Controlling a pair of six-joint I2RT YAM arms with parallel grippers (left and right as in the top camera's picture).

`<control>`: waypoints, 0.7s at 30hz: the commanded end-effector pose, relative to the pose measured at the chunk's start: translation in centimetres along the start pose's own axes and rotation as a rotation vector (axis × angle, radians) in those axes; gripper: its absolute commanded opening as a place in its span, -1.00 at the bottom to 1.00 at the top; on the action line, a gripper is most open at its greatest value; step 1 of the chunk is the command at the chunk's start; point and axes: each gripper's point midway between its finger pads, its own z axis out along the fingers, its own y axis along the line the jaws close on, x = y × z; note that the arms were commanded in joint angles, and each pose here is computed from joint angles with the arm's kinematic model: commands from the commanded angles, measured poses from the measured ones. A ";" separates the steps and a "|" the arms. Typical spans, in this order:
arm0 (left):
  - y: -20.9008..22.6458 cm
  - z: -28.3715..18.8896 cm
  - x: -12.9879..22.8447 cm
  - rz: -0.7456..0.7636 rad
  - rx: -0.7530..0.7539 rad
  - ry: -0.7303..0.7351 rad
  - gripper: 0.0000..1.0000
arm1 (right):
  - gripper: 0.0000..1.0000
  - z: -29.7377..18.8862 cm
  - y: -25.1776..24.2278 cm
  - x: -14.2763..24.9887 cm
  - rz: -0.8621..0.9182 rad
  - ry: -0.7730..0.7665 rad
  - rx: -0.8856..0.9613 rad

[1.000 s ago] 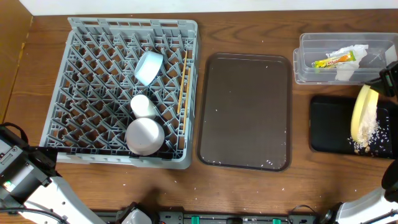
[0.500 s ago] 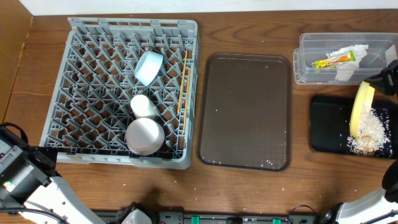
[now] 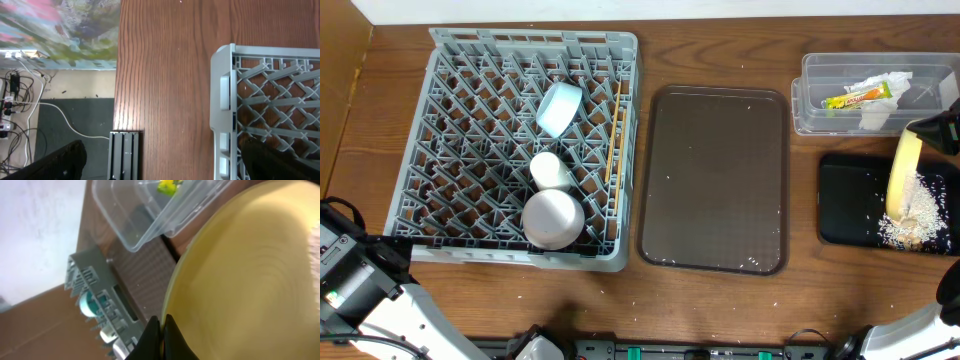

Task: Sort waste into correct bins and load items into the dishwasher
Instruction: 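Tilt the yellow plate over the black tray to dump the rice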

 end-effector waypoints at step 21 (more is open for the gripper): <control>0.2 -0.4 -0.5 -0.018 -0.005 -0.020 1.00 | -0.98 -2.8 0.7 1.5 -0.012 0.050 -0.253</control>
